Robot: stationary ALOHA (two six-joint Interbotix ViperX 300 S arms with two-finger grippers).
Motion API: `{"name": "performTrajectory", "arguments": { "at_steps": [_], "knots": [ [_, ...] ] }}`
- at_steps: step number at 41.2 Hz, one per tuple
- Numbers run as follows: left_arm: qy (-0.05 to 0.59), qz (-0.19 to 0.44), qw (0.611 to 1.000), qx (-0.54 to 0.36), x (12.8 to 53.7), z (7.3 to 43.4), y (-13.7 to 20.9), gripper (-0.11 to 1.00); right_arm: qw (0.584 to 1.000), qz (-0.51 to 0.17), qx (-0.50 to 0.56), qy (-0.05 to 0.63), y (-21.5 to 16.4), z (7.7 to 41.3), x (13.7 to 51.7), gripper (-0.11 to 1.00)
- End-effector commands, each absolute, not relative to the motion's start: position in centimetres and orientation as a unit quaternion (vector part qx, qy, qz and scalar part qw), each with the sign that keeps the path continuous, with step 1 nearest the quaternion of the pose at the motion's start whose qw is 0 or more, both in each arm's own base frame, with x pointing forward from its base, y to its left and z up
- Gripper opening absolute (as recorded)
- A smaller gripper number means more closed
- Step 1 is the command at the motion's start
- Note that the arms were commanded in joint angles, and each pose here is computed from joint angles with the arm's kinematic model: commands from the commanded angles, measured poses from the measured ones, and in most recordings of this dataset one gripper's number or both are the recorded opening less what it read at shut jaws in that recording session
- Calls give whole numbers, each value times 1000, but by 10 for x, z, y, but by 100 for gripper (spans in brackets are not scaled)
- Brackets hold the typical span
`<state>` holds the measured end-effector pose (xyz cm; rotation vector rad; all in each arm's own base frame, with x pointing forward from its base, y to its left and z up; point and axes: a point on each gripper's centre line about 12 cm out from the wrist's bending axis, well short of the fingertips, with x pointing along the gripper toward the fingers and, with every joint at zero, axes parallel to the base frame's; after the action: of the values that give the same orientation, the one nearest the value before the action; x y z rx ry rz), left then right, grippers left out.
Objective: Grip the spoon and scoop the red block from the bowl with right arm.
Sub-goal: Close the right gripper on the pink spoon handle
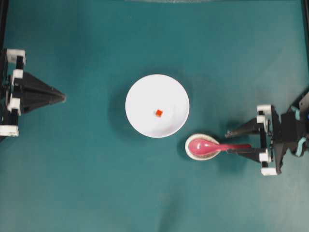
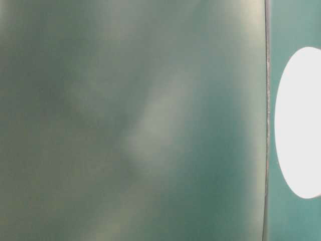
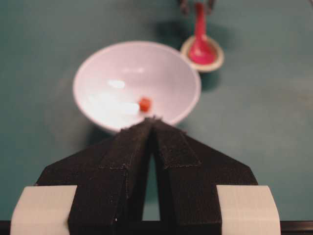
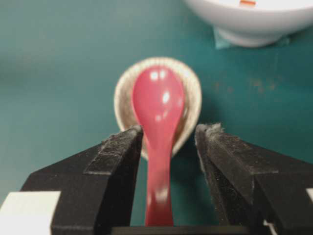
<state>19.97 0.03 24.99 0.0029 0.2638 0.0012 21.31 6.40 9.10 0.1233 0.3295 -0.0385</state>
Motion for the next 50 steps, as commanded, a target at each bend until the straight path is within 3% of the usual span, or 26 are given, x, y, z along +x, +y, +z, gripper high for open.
{"name": "performTrajectory", "arguments": {
  "at_steps": [1,14,50],
  "knots": [
    [119,0,993,3,204,260,0,4,985,-19,62,159,68,91,216,54],
    [119,0,993,3,204,260,0,4,980,-17,53,191,71,79,215,54],
    [122,0,992,4,204,258,0,4,980,-3,0,199,73,75,215,50]
  ]
}}
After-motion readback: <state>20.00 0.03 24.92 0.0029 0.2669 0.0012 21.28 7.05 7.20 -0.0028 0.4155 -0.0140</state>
